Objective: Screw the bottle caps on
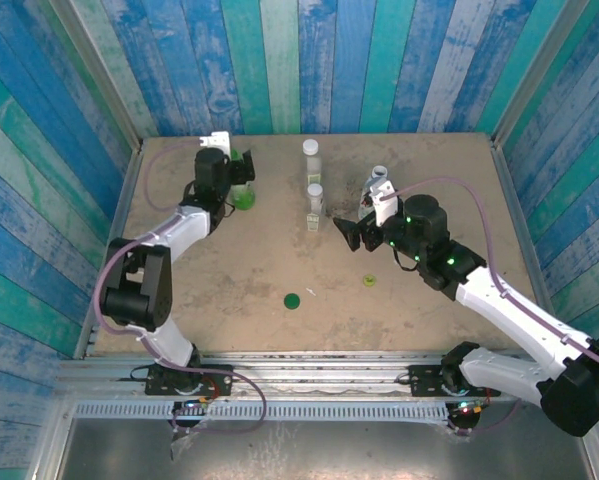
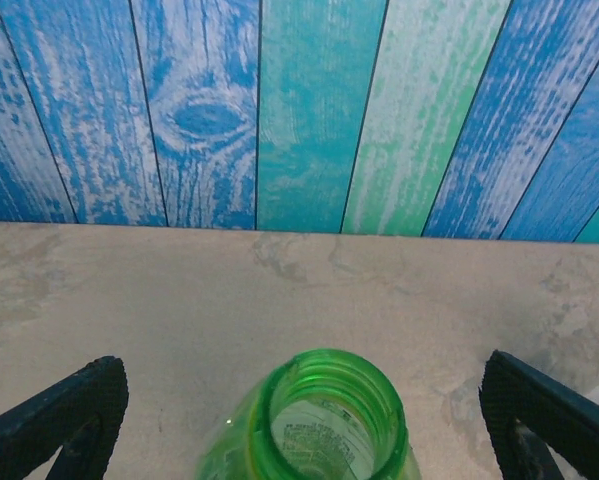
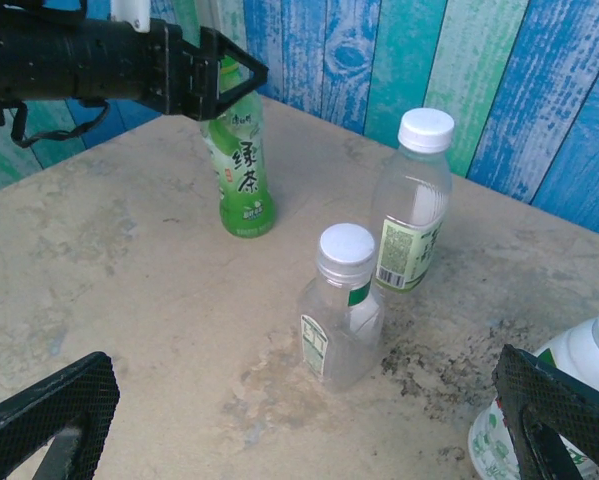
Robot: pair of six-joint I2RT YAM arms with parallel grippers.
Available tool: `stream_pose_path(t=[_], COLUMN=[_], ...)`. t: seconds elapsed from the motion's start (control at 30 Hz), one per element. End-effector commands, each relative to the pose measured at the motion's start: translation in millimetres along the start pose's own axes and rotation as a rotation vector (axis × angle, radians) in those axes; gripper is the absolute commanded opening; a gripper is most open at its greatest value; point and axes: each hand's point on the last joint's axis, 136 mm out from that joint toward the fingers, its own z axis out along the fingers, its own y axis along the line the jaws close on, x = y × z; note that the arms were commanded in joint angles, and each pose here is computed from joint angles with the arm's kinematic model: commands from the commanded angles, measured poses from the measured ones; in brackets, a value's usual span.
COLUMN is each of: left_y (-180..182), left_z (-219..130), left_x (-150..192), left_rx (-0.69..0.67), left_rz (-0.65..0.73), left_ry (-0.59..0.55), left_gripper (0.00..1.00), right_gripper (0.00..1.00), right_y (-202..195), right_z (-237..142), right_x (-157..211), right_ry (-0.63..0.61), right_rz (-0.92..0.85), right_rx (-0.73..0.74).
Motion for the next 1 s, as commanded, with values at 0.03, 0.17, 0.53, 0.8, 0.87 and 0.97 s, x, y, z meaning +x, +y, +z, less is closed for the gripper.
stream_pose_path(t=[0.03, 0.17, 0.53, 0.8, 0.87, 0.97], left_y=[0, 0, -2, -5, -6, -10], left_z=[18, 24, 24, 12, 7, -3], left_x=[25, 37, 41, 37, 35, 31], left_rx=[0.008, 0.008, 0.021, 0.05, 0.06, 0.087], left_rz=[0.018, 0.017, 0.034, 0.068, 0.071, 0.077], left_ry=[0.079, 0.112, 0.12, 0.111, 0.107, 0.109], left_gripper=[0.97, 0.99, 0.69, 0.56, 0.56, 0.57], right_gripper=[1.0, 1.0, 1.0, 1.0, 1.0, 1.0], right_y=[4, 4, 4, 3, 4, 4], right_z=[2, 2, 2, 2, 1, 1], right_x=[3, 3, 5, 6, 6, 6], right_ry=[0.011, 0.011, 0.015, 0.02, 0.019, 0.019], right_rz=[0.003, 0.007, 0.019, 0.036, 0.038, 0.039], right_rx=[-0.019, -0.021, -0.019, -0.016, -0.018, -0.018])
